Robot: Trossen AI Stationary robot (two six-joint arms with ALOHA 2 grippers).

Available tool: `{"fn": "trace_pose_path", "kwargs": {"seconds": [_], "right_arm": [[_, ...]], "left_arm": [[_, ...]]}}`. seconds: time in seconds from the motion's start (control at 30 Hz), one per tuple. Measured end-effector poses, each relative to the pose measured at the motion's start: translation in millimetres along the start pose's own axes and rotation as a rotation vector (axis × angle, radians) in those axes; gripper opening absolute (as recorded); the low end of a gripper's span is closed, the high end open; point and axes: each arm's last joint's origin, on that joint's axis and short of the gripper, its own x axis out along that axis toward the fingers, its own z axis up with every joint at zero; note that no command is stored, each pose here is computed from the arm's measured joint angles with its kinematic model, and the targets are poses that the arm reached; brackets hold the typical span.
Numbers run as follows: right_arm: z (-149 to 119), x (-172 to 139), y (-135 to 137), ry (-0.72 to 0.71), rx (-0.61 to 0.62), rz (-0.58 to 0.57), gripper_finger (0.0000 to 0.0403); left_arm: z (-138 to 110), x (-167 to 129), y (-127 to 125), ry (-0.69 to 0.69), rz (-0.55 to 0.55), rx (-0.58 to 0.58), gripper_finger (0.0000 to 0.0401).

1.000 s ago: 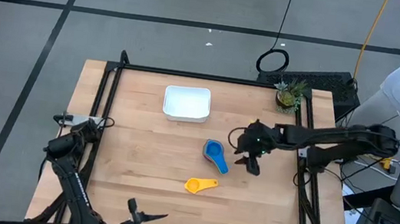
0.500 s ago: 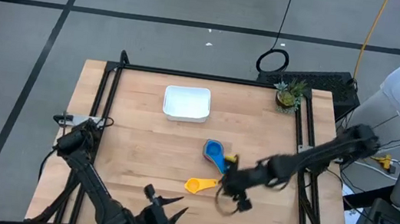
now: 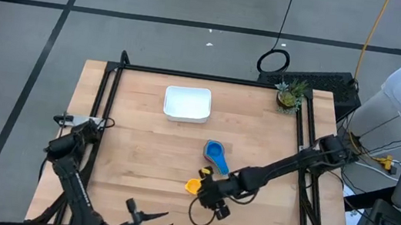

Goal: Nest measuring cups in basket
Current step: Stack the yellow measuring cup on top of the stacked measuring cups

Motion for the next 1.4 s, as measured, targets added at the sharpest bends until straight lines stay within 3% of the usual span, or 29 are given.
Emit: {"fn": "trace_pose_path", "kwargs": {"seconds": [0.13,0.37,0.67,1.17,1.4], "right_arm": [[5.6,0.8,-14.9,-0.050,0.014,-0.017,0.0189],[-2.4,5.5,-32.7,-0.017,0.052,-0.022,0.0189],[-14.0,31.5,-29.8,0.030,0.080,0.036,0.0189],[-14.1,31.6,-34.8,0.022,0.060,0.020,0.0189],[-20.3,41.8,-37.8,0.042,0.069,0.021,0.0164]], "left_arm": [[-0.3,-11.6,-0.8,-0.025,-0.009,0.003,0.0152],[-0.9,-16.6,-1.5,-0.011,-0.030,0.005,0.0152],[-1.5,-16.4,-1.2,0.007,-0.042,0.049,0.0152],[-1.3,-16.1,-1.1,0.009,-0.042,0.047,0.0152],[-1.7,-16.3,-1.4,0.022,-0.052,0.026,0.0152]]}}
